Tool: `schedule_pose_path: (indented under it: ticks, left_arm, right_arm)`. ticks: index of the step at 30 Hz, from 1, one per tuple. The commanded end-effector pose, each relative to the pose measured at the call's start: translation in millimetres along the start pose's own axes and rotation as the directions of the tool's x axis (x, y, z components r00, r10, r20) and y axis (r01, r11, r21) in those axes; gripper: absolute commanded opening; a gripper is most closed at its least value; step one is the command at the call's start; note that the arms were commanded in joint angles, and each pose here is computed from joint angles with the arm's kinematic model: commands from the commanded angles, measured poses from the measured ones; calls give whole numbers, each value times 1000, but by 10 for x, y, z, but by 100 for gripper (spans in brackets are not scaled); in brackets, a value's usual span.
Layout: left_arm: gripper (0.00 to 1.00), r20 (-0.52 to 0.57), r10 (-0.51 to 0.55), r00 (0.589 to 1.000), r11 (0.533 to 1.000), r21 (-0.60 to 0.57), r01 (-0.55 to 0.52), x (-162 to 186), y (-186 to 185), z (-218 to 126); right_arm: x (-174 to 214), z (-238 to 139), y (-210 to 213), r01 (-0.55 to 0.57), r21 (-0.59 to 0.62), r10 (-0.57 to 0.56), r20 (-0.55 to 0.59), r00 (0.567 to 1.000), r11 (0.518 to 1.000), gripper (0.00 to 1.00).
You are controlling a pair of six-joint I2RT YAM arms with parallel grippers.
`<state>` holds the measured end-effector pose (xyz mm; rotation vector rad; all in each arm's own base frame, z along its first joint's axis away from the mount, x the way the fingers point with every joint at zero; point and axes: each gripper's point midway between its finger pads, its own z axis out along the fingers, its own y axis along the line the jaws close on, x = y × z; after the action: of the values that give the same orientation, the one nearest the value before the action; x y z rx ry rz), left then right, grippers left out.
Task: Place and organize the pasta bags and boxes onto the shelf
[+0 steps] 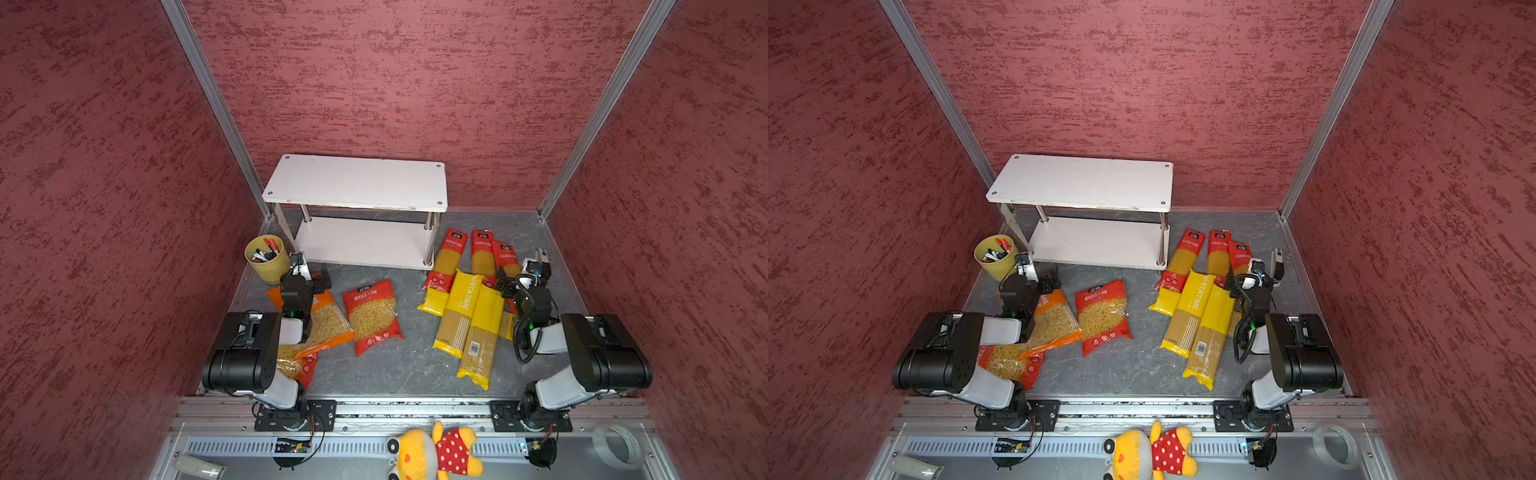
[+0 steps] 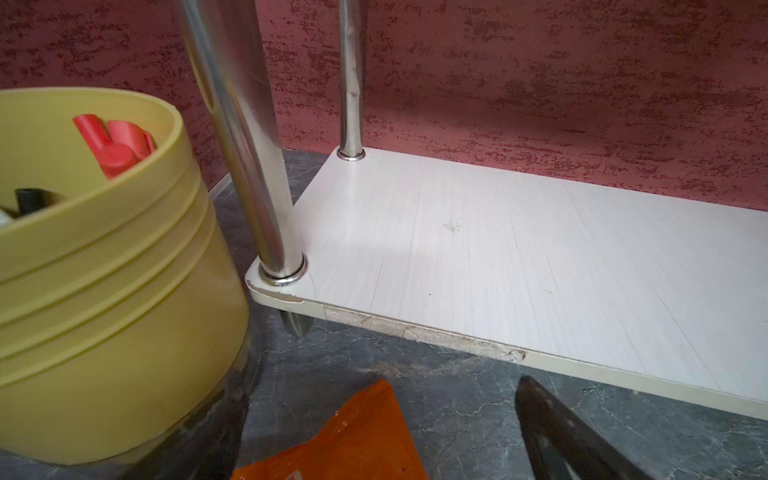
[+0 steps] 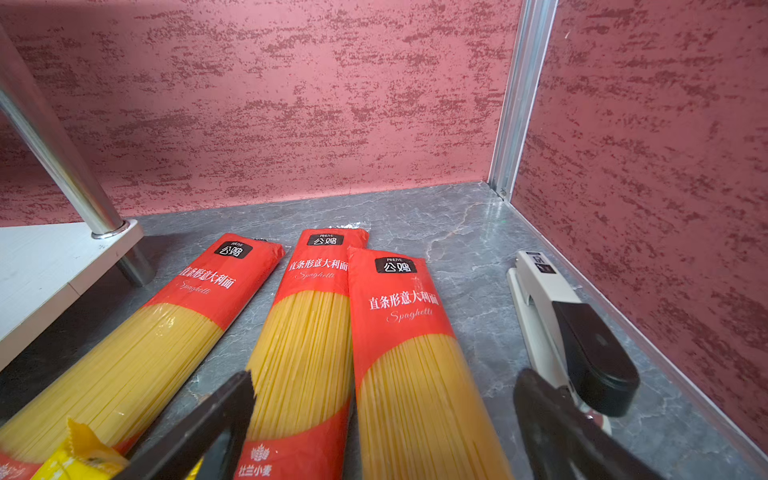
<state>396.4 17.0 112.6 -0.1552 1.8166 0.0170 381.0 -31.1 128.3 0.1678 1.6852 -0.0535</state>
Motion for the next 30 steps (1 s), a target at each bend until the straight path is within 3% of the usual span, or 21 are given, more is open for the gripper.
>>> schedule_pose_path:
  ticks: [1, 30]
  left_arm:
    - [99, -1, 4, 1000, 1000, 28, -4, -28, -37, 27]
    - [100, -5, 1, 1000, 999, 33, -1, -25, -28, 33]
  right_arm:
    - [-70, 37, 50, 10, -21, -10, 17, 1000, 1000, 99]
    - [-73, 41, -23, -7, 22, 7, 19, 1000, 1000, 99]
